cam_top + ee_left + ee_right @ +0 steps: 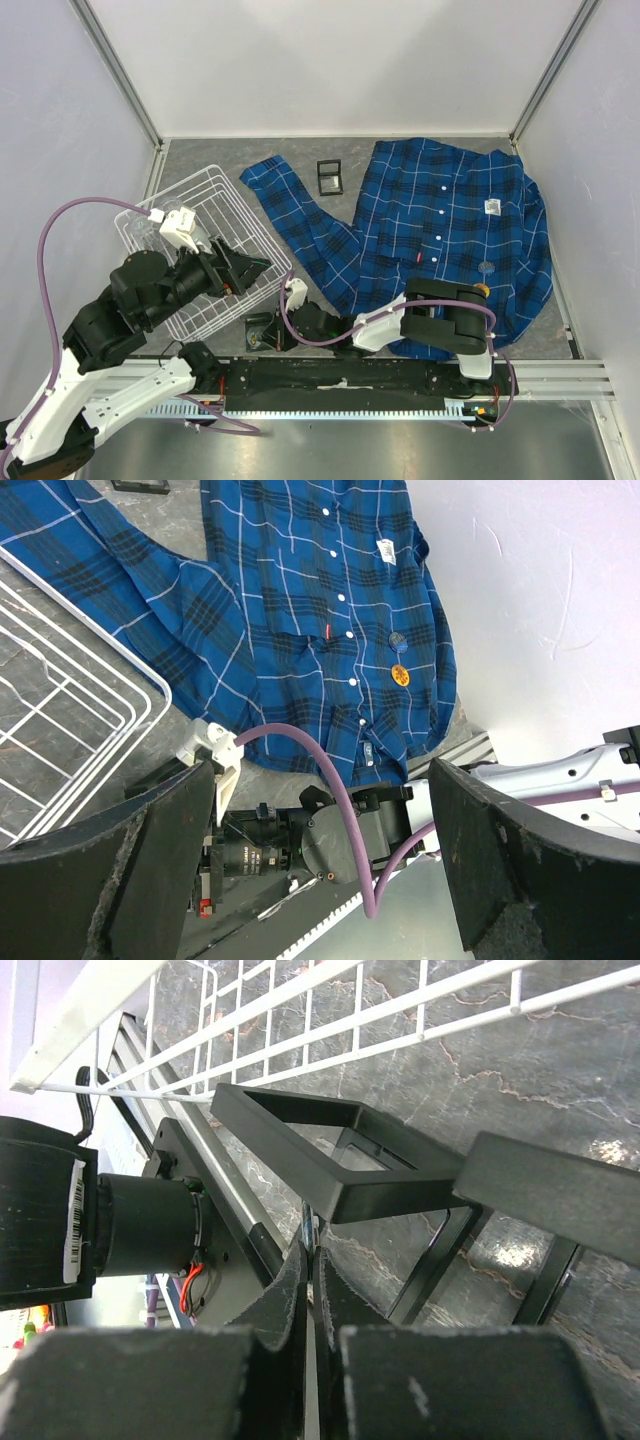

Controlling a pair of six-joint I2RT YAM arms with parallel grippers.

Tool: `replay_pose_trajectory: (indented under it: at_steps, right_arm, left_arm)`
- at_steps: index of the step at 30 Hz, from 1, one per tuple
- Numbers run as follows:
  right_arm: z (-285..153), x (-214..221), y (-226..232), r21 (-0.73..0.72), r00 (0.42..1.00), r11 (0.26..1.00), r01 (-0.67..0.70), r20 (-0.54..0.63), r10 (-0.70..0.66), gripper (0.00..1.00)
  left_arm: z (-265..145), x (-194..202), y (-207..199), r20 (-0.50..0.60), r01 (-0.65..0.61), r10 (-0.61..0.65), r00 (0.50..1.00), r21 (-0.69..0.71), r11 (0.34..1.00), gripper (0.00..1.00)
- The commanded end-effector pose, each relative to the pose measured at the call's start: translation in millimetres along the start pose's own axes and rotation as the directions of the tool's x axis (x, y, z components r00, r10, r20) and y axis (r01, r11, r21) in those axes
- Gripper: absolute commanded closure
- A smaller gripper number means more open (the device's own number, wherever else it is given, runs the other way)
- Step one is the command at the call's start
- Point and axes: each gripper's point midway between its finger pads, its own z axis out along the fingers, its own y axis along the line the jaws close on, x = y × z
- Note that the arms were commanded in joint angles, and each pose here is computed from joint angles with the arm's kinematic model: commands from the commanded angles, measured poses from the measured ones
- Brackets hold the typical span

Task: Remove the brooch from the garment
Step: Place the brooch in the brooch box.

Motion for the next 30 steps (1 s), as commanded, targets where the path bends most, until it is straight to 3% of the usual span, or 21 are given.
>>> replay_pose_trajectory:
  at_steps: [1,10,30]
  right_arm:
    - [5,-8,5,0.005,0.999,1.000,-0.014,0.035,0.013,0.95]
    - [4,-10,3,0.017,0.999,1.000,-0.012,0.044,0.011,0.92]
    - [-9,-17,6,0.039,0.998,0.999,0.023,0.057,-0.025,0.62]
  left_arm:
    - [0,-3,-1,0.016,-0.038,0.037,0.999,0.014,0.999,0.07]
    - [-2,-2,-1,0.016,-0.036,0.036,0.999,0.020,0.999,0.07]
    - [1,0,0,0.011,-0.029,0.029,1.000,0.016,0.999,0.07]
